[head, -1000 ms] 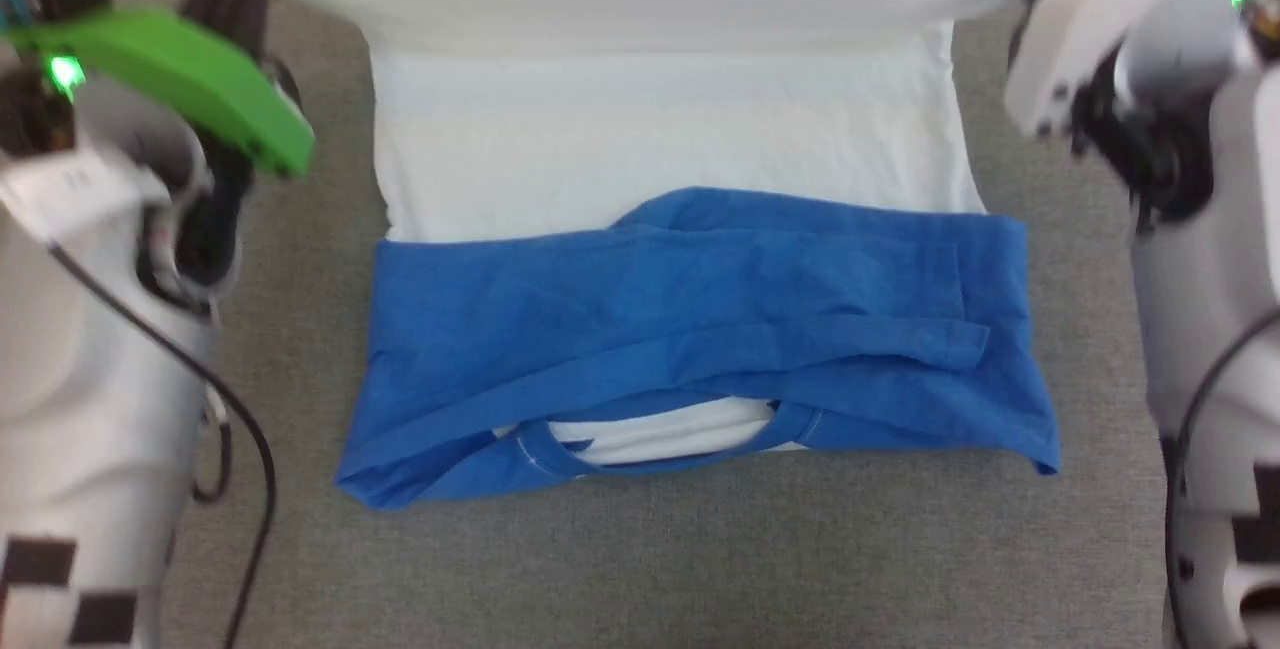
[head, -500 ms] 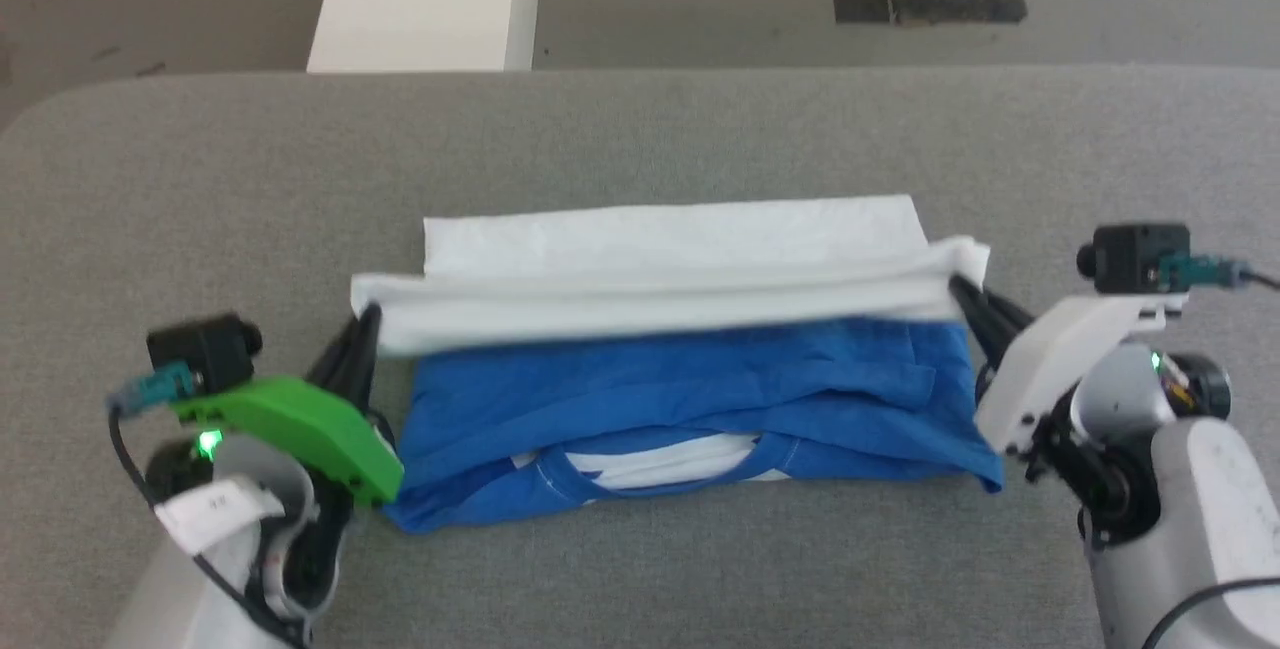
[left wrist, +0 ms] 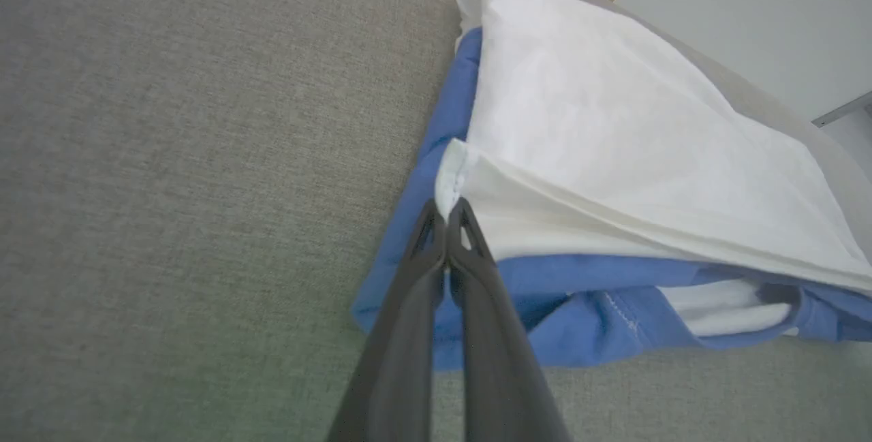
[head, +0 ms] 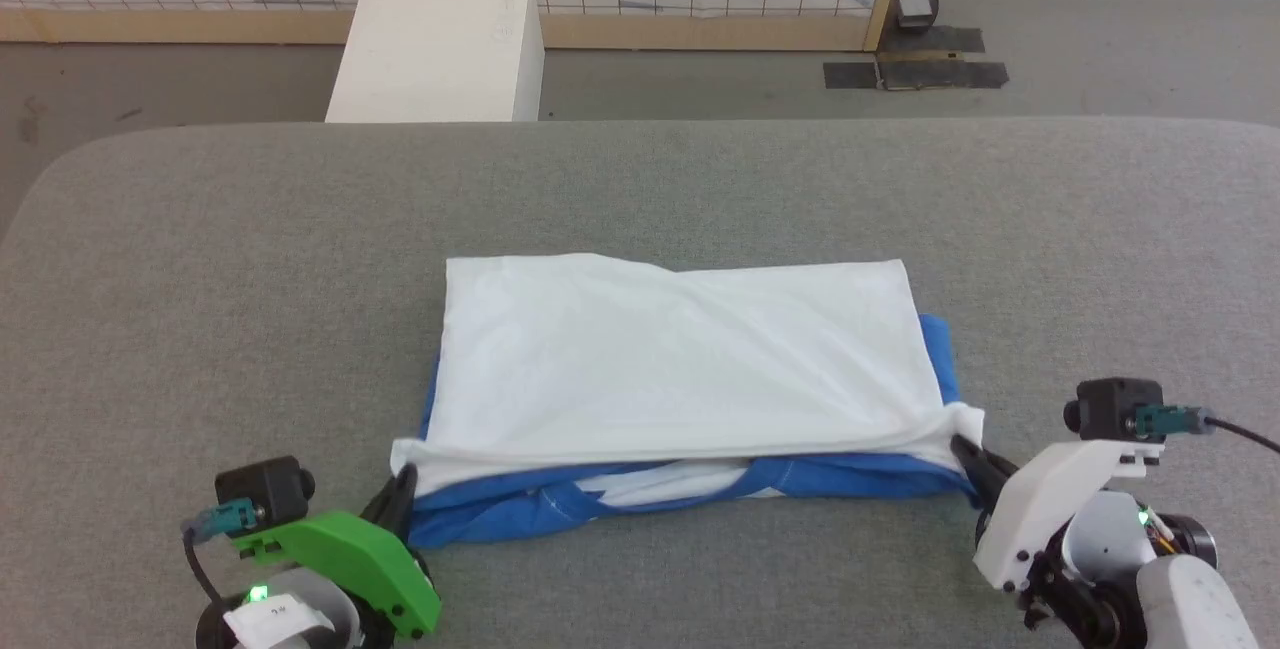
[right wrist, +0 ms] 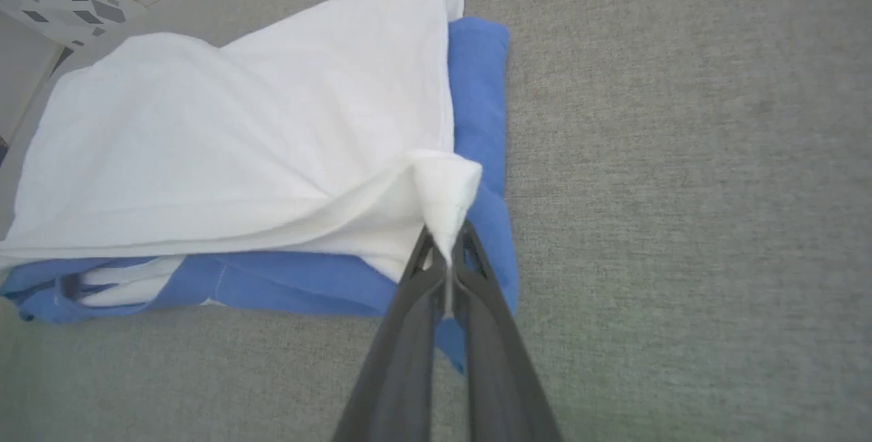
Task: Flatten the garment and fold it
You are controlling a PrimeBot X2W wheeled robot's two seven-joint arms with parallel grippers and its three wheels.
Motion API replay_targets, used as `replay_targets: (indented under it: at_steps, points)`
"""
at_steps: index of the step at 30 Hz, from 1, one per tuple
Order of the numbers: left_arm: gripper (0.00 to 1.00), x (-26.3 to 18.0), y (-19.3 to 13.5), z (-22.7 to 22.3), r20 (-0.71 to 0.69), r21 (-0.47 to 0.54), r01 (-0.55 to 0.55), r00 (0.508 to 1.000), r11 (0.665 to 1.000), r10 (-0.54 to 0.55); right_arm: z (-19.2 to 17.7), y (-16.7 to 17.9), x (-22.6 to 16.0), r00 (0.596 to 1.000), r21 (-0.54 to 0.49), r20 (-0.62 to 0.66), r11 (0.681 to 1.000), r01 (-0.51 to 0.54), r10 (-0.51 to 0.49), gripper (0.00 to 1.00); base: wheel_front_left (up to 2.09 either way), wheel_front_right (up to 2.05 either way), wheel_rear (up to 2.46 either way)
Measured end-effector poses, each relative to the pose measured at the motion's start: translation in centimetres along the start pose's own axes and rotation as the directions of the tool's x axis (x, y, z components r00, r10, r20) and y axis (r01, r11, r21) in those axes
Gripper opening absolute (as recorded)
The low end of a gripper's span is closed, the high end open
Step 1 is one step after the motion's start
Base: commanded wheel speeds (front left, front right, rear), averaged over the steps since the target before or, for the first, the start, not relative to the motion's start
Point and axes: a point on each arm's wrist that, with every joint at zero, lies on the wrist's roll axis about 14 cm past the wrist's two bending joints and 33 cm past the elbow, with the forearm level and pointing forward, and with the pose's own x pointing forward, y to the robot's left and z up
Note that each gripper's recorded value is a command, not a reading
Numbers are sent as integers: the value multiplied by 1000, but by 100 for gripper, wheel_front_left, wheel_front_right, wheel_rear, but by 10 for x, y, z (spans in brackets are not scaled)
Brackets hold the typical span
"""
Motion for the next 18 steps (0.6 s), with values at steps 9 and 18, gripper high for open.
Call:
replay_targets:
  at_steps: [9,18]
  points:
    - [100,-11,15,-29,-148,-30,-83,986,996,78,-15,-2,-9,999,0,-33,1000,8,-8,100,0,0,0]
    - [100,-32,58,9,-79,-11,-219,973,976,217,24,-24,-47,994,71,96,996,44,-51,100,0,0,0]
